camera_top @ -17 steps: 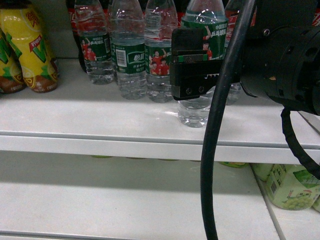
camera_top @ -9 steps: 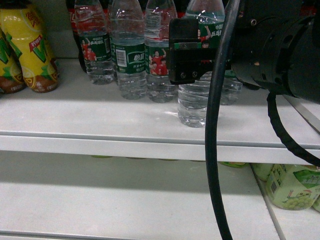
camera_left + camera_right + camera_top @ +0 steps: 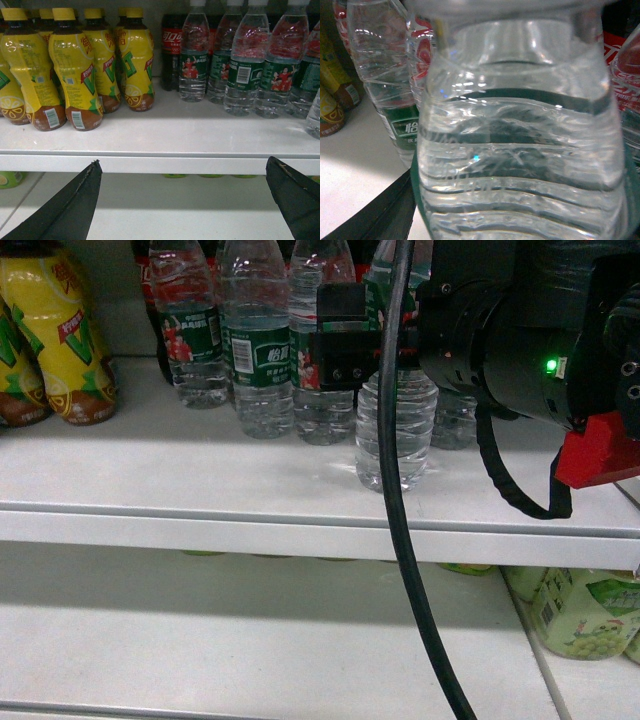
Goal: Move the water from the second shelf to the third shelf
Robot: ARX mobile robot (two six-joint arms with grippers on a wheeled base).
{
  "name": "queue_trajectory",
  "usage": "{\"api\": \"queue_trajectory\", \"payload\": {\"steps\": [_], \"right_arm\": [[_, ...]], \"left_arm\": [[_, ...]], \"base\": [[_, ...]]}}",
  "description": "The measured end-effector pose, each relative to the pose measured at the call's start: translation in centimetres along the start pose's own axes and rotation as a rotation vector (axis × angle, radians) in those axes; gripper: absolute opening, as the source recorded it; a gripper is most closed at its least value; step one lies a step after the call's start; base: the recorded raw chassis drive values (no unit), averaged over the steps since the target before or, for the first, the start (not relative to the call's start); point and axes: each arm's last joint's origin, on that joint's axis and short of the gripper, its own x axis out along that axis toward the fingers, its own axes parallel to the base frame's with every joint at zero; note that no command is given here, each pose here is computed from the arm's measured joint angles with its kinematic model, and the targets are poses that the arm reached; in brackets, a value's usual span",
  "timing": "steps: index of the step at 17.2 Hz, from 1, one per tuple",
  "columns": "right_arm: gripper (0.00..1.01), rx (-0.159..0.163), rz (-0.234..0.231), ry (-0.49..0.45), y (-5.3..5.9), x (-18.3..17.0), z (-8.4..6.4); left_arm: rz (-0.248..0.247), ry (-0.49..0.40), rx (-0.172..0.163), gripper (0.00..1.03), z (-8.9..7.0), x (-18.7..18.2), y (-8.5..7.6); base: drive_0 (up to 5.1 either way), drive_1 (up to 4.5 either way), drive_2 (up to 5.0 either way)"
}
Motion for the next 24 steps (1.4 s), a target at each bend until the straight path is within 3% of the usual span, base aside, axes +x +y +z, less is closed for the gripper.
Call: {"api": "queue_trajectory", "payload": {"steps": [4, 5, 8, 10, 15, 20, 21, 24], "right_arm": [[0.98, 0.01, -0.024, 0.006, 0.3, 0.5, 0.0], [0.88, 0.029, -0.036, 0.002, 0.3, 0.6, 0.1], [0.58, 0.041, -0.032, -0.001, 0.6, 0.6, 0.1], [0.47, 0.044, -0.033, -0.002, 0.8, 0.3, 0.1], [0.44, 0.055, 0.058, 0.005, 0.7, -4.8, -0.7], [0.44, 0.034, 0.052, -0.042, -1.5, -11.4, -0.6], [0.44, 0.036, 0.033, -0.062, -2.2, -12.7, -0.5], [0.44, 0.043, -0.082, -0.03, -6.1, -17.1, -1.0]], "left_arm": [[0.0, 0.0, 0.0, 0.98, 0.0, 0.0, 0.0], [0.0, -0.001, 0.0, 0.98, 0.0, 0.0, 0.0], [0.0, 0.0, 0.0, 0.98, 0.0, 0.0, 0.0], [0.0, 0.0, 0.0, 0.98, 0.0, 0.0, 0.0], [0.0, 0.0, 0.0, 0.98, 0.0, 0.0, 0.0], [0.0, 0.0, 0.0, 0.98, 0.0, 0.0, 0.0], [0.0, 0.0, 0.0, 0.98, 0.0, 0.0, 0.0], [0.0, 0.0, 0.0, 0.98, 0.0, 0.0, 0.0]], "base": [[0.0, 0.0, 0.0], [0.0, 0.0, 0.0], [0.0, 0.0, 0.0], [0.0, 0.0, 0.0], [0.0, 0.0, 0.0], [0.0, 0.0, 0.0], [0.0, 0.0, 0.0], [0.0, 0.0, 0.0]]}}
